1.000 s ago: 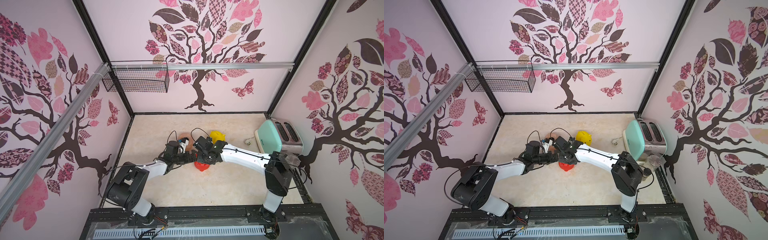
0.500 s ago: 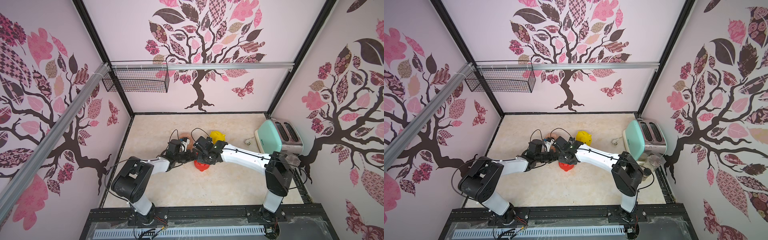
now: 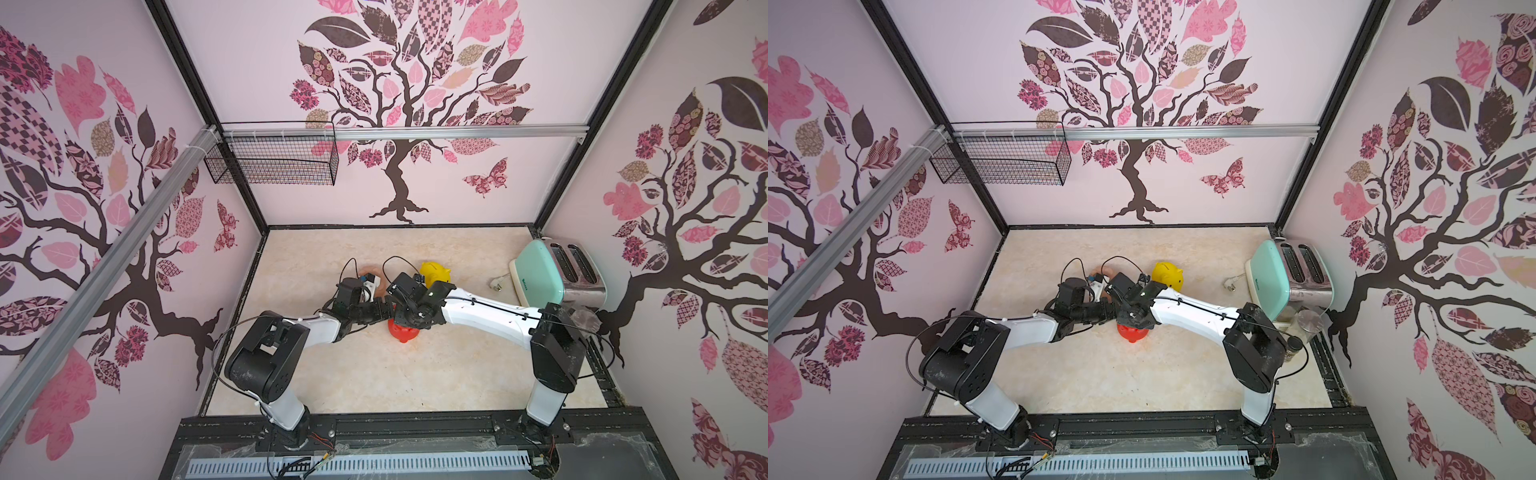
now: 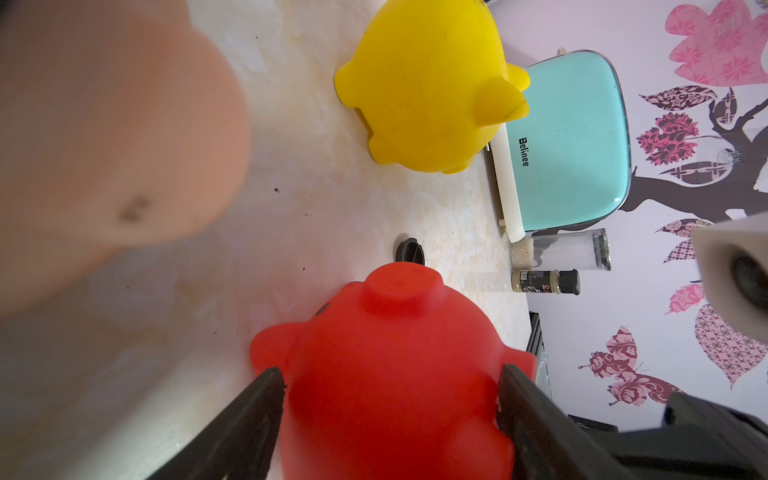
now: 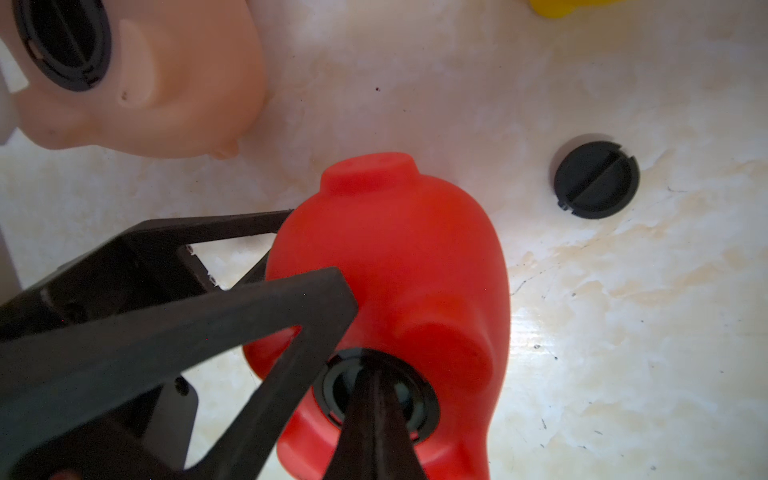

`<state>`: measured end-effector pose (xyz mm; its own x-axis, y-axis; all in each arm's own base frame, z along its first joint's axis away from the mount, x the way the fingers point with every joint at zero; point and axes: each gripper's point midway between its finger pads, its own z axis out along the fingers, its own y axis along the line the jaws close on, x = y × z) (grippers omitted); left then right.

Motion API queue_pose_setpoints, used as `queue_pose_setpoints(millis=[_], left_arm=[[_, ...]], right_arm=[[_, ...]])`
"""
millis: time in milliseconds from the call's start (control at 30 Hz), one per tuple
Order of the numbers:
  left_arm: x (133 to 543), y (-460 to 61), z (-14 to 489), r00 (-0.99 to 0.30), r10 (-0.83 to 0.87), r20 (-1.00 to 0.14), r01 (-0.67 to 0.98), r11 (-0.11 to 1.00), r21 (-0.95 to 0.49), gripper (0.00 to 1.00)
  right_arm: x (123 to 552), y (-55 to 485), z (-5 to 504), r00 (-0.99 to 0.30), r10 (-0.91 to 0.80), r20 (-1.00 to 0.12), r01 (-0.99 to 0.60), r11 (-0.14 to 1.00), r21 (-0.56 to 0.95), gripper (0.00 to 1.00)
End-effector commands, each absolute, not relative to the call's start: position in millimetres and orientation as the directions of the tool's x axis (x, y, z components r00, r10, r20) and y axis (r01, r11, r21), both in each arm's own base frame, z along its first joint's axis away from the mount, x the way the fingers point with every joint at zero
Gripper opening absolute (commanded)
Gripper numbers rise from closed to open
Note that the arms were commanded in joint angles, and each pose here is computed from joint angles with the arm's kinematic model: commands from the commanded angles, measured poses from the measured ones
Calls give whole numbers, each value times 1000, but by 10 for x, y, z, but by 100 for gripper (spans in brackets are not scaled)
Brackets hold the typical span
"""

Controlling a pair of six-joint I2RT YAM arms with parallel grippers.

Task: Close piggy banks
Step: Screw the knob on the piggy bank.

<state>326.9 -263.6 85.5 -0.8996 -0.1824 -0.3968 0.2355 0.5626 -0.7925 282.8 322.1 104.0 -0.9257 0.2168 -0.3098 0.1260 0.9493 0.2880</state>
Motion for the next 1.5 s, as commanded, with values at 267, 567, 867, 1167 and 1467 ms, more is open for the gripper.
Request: queue_pose_setpoints(millis=[267,567,867,1167,1467], left_arm=[[3240,-2534,617,-911,-195,-364,176,614,-769,81],[3238,-2518,609,-908,-201,-368,174,618,-766,81],[3235,-2520,603,-907,-205,-369,175,613,-770,80],[3212,-2513,603,-906,-205,-370,177,610,-772,80],[3204,-2512,605,-906,-205,-371,179,608,-773,80]], right_arm=[[2548,3030,455,-946,293,-141,269,949,164,0],[2542,3130,504,-861,506,-38,472,826,309,0],[2639,3355,775,-835,548,42,525,774,353,0],[2665,3322,700,-822,569,42,547,766,337,0],[2660,3242,670,-806,590,42,568,754,329,0]])
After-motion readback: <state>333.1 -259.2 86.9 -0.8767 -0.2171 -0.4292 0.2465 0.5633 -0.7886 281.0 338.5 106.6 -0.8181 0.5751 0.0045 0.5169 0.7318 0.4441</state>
